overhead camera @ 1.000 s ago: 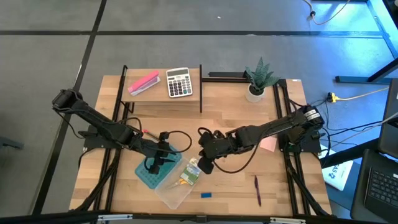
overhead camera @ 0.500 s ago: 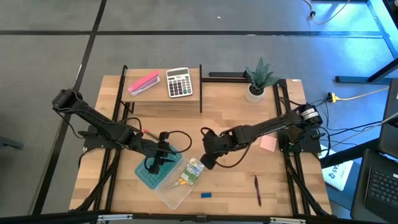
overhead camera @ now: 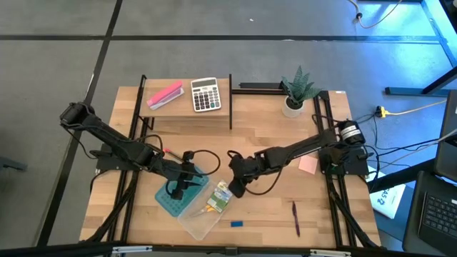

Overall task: Pack school essentials
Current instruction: Put the yellow crayon box into the blue supply box

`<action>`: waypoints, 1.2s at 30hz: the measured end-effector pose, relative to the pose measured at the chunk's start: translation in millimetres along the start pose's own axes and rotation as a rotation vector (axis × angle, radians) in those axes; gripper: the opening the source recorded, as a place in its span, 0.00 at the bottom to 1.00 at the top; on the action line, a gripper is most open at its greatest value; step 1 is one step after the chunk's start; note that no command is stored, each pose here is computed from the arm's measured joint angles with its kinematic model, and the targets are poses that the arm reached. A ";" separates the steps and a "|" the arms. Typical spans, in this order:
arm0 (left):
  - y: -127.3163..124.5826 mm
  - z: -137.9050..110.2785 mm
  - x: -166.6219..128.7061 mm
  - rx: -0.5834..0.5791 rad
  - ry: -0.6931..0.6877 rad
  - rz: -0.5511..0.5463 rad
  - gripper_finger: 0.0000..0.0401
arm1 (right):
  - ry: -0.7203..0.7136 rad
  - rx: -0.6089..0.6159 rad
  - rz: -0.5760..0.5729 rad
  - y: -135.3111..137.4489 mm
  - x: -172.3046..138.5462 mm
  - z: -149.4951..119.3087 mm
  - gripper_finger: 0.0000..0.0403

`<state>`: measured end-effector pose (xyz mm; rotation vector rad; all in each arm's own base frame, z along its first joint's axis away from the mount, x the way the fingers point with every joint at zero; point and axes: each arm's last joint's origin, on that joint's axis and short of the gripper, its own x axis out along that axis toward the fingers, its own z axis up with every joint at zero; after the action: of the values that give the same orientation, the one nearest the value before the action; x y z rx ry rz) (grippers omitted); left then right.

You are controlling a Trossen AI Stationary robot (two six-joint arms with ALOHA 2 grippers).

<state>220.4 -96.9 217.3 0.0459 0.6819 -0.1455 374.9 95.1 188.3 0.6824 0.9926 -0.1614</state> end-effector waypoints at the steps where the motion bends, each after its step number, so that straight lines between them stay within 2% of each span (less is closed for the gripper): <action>1: 0.1 0.1 0.0 0.000 0.000 0.003 0.34 | 0.007 0.000 0.012 0.3 2.1 -0.2 0.08; 11: 0.2 0.0 0.0 0.000 0.000 0.006 0.34 | 0.032 -0.032 0.155 8.4 6.5 2.7 0.08; 23: 0.2 -0.2 0.0 0.001 0.002 0.006 0.34 | 0.016 -0.093 0.231 22.7 -2.3 13.2 0.08; 30: 0.3 -0.4 0.0 -0.004 0.004 0.007 0.34 | 0.003 -0.082 0.175 19.6 -7.3 14.1 0.08; 36: 1.1 1.4 -5.4 -0.017 -0.013 0.004 0.34 | -0.006 -0.120 0.160 16.3 -30.7 19.5 0.08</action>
<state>217.3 -95.3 221.9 0.0303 0.6696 -0.1366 378.8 90.8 227.8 0.6481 0.9300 0.0359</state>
